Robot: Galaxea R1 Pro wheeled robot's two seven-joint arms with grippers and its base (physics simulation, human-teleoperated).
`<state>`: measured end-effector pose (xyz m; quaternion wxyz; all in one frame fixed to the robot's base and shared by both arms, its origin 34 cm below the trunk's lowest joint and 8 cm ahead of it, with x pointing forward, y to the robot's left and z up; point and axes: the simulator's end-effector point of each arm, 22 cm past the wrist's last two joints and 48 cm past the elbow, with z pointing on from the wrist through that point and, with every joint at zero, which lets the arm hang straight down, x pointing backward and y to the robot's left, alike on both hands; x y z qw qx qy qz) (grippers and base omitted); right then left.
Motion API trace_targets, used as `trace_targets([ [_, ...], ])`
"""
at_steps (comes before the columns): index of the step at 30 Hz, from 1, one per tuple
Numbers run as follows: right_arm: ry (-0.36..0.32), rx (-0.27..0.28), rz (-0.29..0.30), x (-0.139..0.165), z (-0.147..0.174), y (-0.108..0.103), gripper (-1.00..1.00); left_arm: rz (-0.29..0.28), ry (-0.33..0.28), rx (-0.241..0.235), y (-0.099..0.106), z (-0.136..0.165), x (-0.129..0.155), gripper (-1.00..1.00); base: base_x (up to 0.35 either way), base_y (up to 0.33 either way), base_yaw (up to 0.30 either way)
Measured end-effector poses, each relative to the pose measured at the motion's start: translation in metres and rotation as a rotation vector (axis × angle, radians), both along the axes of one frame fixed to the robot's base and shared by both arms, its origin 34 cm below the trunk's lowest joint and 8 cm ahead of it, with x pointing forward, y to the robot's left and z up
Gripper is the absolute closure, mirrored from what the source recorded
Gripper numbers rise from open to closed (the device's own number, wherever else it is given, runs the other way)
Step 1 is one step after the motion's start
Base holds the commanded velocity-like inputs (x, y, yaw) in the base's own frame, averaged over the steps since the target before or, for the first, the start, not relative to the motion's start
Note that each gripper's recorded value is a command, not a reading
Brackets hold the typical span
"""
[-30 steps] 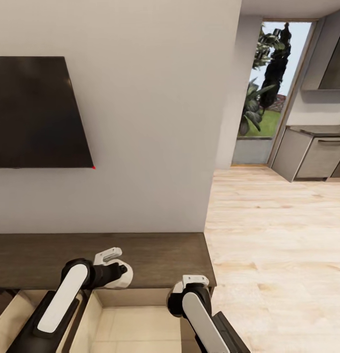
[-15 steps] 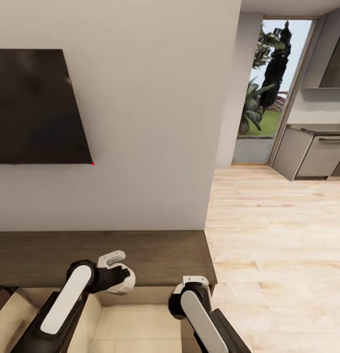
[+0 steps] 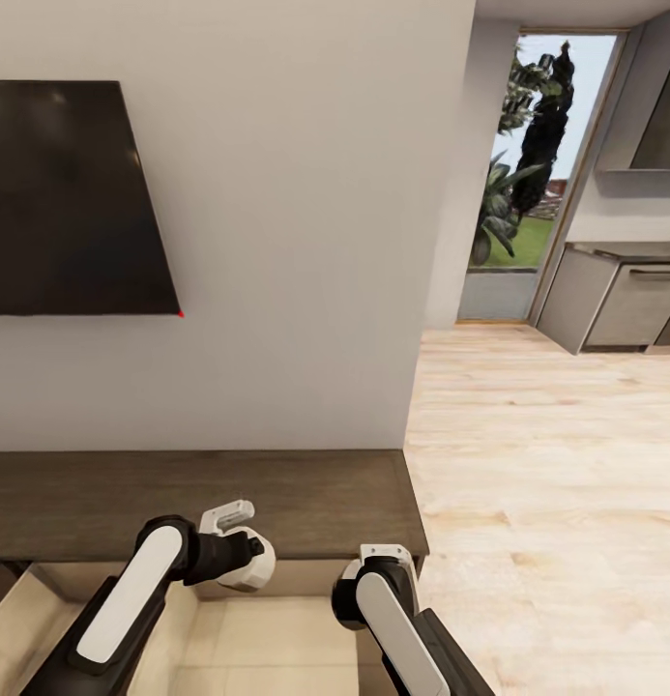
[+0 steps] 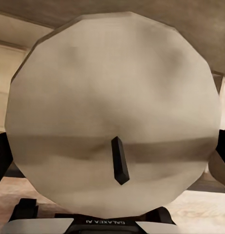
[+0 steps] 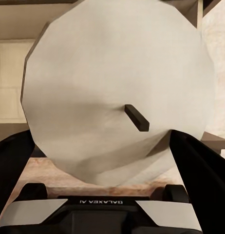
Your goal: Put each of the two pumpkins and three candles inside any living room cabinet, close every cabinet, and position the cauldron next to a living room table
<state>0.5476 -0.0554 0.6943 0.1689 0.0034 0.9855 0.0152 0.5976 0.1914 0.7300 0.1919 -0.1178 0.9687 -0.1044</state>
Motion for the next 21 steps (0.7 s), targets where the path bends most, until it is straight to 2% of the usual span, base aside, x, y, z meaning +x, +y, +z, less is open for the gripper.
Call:
trace_targets([
  [7,-0.001,0.001,-0.002,-0.001,-0.012,0.0,1.0,0.017,0.013,0.042,0.009,-0.015,-0.003,1.0,0.0,0.0,0.0],
  [21,-0.002,0.001,-0.003,-0.003,-0.038,0.0,1.0,0.019,0.017,0.054,0.011,-0.042,-0.007,1.0,0.0,0.0,0.0],
])
